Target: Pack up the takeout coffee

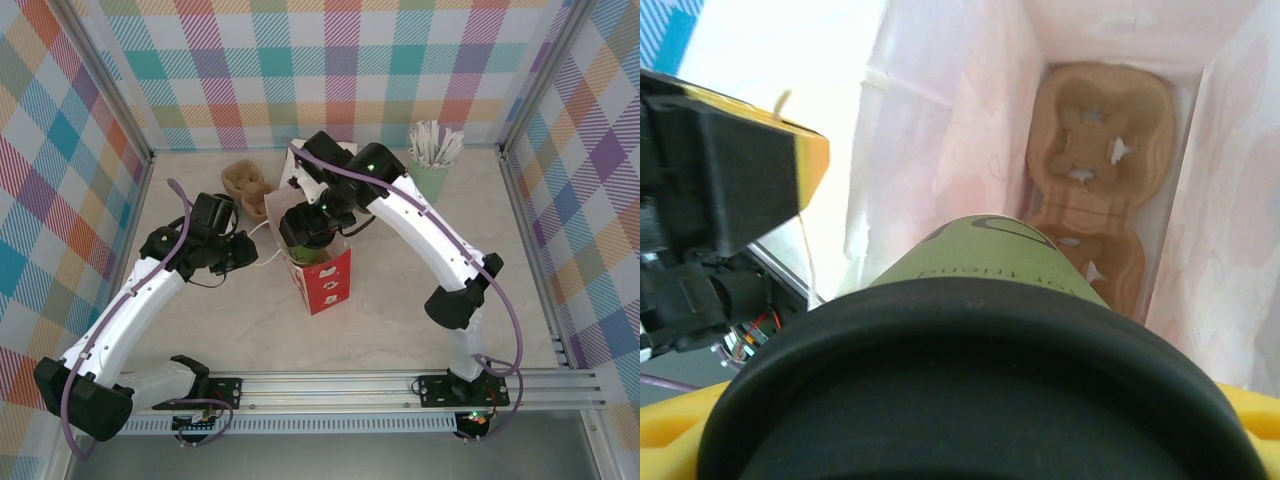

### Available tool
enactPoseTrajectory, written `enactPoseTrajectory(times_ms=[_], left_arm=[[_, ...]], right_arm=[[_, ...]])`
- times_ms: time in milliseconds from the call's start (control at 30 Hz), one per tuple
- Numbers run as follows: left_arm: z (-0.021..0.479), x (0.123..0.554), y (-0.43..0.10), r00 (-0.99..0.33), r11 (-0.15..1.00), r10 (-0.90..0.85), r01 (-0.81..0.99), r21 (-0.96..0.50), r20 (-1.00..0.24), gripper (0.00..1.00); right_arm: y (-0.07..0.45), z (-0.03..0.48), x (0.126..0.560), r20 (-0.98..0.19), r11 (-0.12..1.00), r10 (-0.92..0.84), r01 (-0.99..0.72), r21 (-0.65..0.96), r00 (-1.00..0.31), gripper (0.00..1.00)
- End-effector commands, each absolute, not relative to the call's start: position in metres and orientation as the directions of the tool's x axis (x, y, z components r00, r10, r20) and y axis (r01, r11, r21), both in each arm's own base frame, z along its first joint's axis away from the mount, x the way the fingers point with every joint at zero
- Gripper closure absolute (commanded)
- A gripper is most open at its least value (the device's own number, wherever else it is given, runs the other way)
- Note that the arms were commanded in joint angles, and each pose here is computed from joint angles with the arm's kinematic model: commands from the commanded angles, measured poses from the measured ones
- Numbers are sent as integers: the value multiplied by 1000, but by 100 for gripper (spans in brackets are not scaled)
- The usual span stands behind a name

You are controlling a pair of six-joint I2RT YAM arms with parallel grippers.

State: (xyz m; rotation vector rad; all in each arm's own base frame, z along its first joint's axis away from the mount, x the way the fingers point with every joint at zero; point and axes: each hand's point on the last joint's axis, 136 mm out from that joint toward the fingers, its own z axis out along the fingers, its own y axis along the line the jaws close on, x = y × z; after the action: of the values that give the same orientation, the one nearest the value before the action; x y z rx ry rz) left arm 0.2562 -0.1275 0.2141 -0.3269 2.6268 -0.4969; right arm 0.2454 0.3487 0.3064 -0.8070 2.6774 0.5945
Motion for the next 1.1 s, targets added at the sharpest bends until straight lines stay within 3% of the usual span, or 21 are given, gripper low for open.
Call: enactPoseTrajectory(times_ms=[0, 500, 1067], left_arm=[[215, 258, -125, -867, 903, -318, -154, -401, -384, 83], [217, 258, -124, -865, 904, -316, -150, -400, -389, 83], [210, 256, -120, -868, 912, -310, -157, -379, -388, 84]], right_arm=[[349, 320, 240, -402, 749, -447, -580, 320, -799, 21], [359, 277, 234, -275, 775, -477, -547, 316, -835, 21], [308, 264, 256, -259, 853, -500, -521, 14, -826, 20]])
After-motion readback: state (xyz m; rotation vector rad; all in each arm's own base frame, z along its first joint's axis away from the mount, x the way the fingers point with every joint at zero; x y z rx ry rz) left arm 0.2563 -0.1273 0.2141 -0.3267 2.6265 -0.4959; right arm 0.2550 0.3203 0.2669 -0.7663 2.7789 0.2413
